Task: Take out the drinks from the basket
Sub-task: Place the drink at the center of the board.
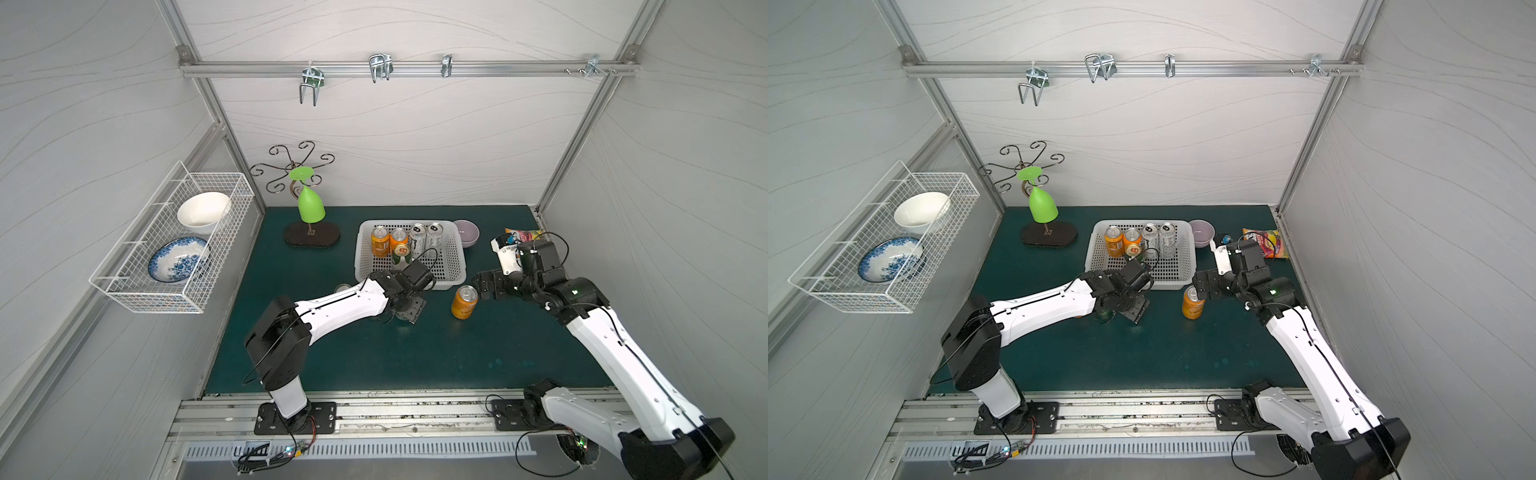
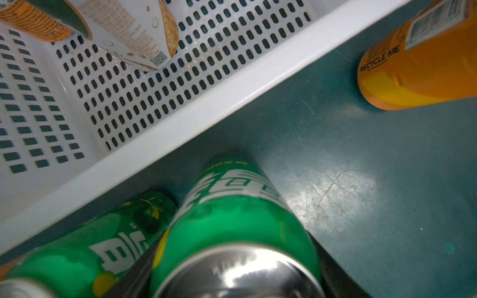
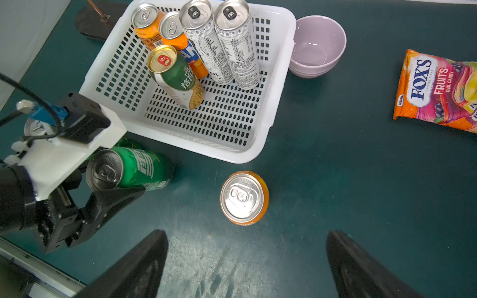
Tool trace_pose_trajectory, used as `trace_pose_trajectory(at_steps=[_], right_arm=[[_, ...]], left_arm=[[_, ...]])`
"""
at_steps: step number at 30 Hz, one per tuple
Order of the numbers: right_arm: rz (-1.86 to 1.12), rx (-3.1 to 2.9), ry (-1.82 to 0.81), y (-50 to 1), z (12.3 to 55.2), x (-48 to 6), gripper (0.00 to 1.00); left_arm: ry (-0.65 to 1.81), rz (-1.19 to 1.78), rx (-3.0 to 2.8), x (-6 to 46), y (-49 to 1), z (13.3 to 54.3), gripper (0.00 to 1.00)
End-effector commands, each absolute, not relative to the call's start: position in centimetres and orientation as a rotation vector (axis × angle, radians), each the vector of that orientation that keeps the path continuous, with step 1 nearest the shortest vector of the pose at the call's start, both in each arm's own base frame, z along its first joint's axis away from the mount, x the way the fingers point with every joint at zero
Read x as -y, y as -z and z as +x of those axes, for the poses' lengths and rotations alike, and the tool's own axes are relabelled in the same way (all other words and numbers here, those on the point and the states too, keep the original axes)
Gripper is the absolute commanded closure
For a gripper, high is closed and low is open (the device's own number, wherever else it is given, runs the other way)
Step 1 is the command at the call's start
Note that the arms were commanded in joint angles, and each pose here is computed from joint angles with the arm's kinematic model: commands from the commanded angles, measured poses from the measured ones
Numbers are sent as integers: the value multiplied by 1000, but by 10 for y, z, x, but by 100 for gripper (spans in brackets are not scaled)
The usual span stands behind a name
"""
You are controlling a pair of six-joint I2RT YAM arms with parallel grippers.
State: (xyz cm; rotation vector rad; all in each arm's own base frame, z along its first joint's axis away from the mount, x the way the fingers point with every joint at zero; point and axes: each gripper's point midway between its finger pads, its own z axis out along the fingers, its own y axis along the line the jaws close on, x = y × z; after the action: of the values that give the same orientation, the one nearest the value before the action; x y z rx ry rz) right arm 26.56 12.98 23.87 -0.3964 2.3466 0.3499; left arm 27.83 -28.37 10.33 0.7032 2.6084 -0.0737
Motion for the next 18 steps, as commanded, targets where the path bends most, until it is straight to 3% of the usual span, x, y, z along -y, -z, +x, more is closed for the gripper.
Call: trace_pose_trajectory(at_steps=[1, 18], right_arm=[[-392, -2347, -342, -238, 262, -126, 1], [-397, -2344, -356, -239, 264, -128, 1]], left_arm=[[105, 640, -2543, 294, -113, 296, 53], [134, 581, -2579, 289, -96, 300, 51]])
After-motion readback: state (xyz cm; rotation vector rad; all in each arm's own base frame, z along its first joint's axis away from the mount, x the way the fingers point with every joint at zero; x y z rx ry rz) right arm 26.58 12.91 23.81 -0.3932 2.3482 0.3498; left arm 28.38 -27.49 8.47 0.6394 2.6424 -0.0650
